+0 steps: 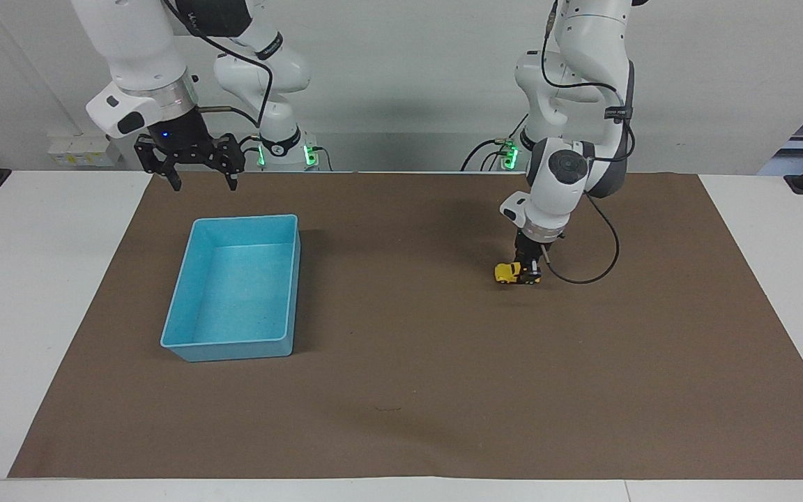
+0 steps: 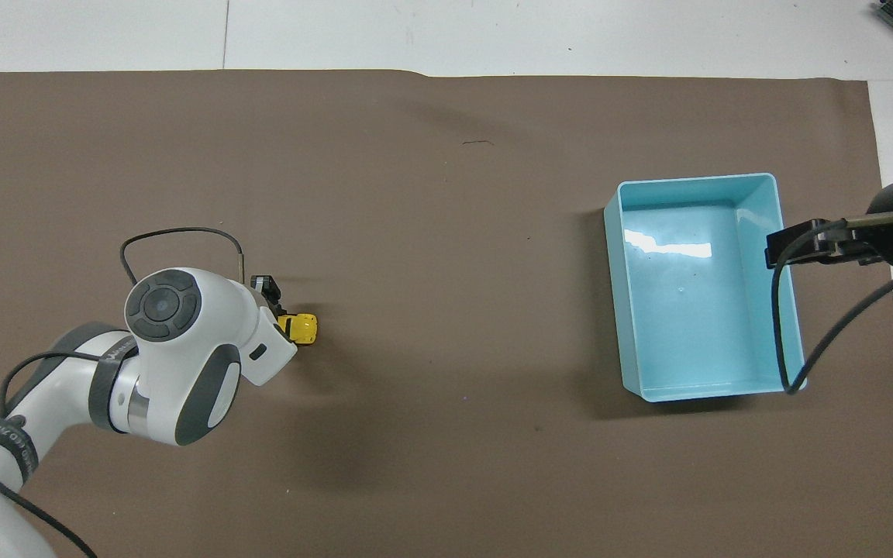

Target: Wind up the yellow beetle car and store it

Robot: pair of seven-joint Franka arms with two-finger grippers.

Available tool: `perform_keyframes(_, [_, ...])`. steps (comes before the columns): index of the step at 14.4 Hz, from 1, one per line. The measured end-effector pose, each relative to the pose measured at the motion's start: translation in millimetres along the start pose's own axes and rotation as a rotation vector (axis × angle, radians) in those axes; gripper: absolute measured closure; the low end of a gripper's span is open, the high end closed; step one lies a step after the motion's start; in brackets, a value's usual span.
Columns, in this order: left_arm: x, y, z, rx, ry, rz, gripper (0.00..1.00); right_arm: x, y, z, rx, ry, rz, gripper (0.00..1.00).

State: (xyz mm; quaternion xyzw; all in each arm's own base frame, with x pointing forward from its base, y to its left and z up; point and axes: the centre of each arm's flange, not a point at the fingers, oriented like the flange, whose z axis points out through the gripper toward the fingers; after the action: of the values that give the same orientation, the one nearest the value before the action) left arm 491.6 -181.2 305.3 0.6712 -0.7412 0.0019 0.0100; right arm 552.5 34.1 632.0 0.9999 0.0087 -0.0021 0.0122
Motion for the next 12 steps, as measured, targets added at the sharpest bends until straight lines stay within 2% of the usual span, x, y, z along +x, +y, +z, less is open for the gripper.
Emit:
perform_keyframes(2, [7.9, -0.4, -4.1, -0.064, -0.015, 0.015, 0.28, 0.0, -0.6, 0.0, 0.0, 0.0, -0.001, 0.0])
perform_keyframes(3, [6.5, -8.5, -18.0, -0.079, -0.017, 0.008, 0.15, 0.0, -0.6, 0.0, 0.0, 0.0, -0.001, 0.0])
perform_keyframes(4, [2.8, -18.2, -33.7, -0.077, -0.016, -0.003, 0.04, 0.0, -0.7, 0.0, 0.0, 0.0, -0.001, 0.0])
perform_keyframes(5, [-1.4, -28.0, -49.7, -0.066, -0.013, -0.015, 0.0, 0.0, -0.8, 0.0, 0.0, 0.0, -0.001, 0.0])
perform_keyframes(10, [-38.7, -54.7, -102.1, -0.027, -0.002, -0.163, 0.0, -0.1, -1.4, 0.0, 0.0, 0.0, -0.003, 0.0])
perform_keyframes(12, [-61.2, -58.4, -121.3, 0.006, 0.009, -0.335, 0.0, -0.1, -1.7, 0.0, 0.0, 0.0, -0.003, 0.0])
